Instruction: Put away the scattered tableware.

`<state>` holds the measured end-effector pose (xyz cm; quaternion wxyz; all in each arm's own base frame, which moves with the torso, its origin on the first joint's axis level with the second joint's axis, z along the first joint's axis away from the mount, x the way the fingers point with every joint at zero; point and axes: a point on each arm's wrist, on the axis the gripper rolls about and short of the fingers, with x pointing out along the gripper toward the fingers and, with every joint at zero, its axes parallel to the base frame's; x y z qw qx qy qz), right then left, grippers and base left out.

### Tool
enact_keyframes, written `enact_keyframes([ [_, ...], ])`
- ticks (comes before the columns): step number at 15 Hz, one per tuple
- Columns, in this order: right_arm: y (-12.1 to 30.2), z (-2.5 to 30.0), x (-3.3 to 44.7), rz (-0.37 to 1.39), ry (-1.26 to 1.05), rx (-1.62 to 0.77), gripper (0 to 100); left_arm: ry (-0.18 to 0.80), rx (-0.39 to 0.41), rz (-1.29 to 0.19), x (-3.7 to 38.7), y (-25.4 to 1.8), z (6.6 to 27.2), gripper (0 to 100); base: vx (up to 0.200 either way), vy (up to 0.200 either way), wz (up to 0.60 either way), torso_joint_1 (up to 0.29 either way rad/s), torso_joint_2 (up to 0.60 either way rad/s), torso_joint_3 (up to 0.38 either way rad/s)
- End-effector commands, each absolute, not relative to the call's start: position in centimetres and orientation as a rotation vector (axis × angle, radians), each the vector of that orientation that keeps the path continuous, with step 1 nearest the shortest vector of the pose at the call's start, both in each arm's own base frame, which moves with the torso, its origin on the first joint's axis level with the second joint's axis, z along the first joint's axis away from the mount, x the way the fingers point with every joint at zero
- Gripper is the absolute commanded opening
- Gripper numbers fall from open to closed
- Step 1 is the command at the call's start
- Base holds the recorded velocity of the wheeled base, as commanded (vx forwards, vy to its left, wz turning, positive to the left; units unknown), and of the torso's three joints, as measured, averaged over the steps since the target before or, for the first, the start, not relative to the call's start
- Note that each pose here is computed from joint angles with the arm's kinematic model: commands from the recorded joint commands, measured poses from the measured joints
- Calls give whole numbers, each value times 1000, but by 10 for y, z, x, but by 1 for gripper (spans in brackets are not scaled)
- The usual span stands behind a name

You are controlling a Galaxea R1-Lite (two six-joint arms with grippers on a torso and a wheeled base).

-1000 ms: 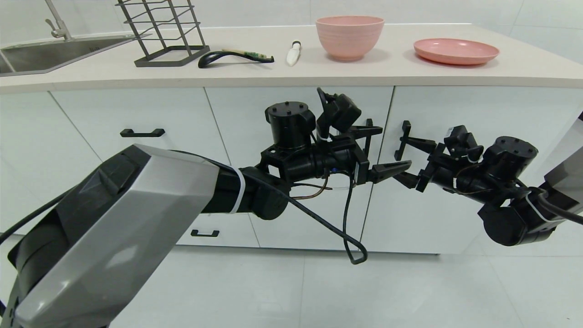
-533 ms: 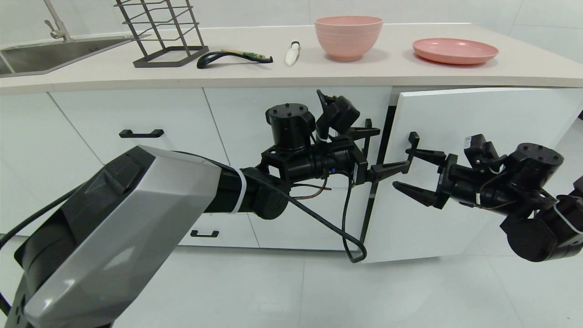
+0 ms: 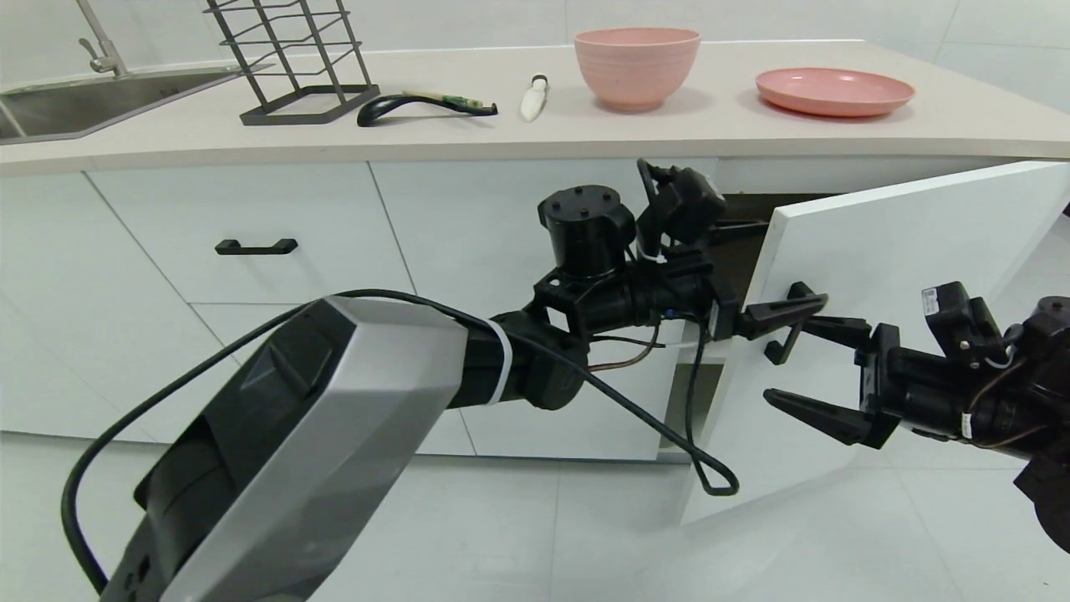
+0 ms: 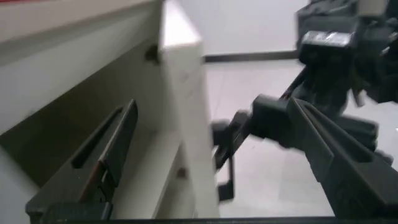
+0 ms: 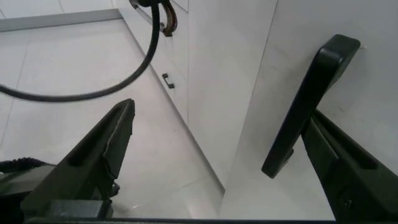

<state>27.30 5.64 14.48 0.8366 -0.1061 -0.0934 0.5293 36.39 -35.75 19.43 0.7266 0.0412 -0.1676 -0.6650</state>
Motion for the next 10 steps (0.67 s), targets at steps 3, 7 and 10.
enact_keyframes([
  [3, 47, 147, 266, 1064, -205, -250, 100, -367, -31, -1601, 335, -397, 178, 100, 0, 0, 0, 0, 0, 0],
  [7, 30, 142, 271, 947, -175, -252, 100, -356, -58, -1598, 334, -397, 178, 100, 0, 0, 0, 0, 0, 0],
  [10, 21, 137, 268, 905, -148, -247, 100, -356, -59, -1595, 334, -397, 178, 100, 0, 0, 0, 0, 0, 0],
])
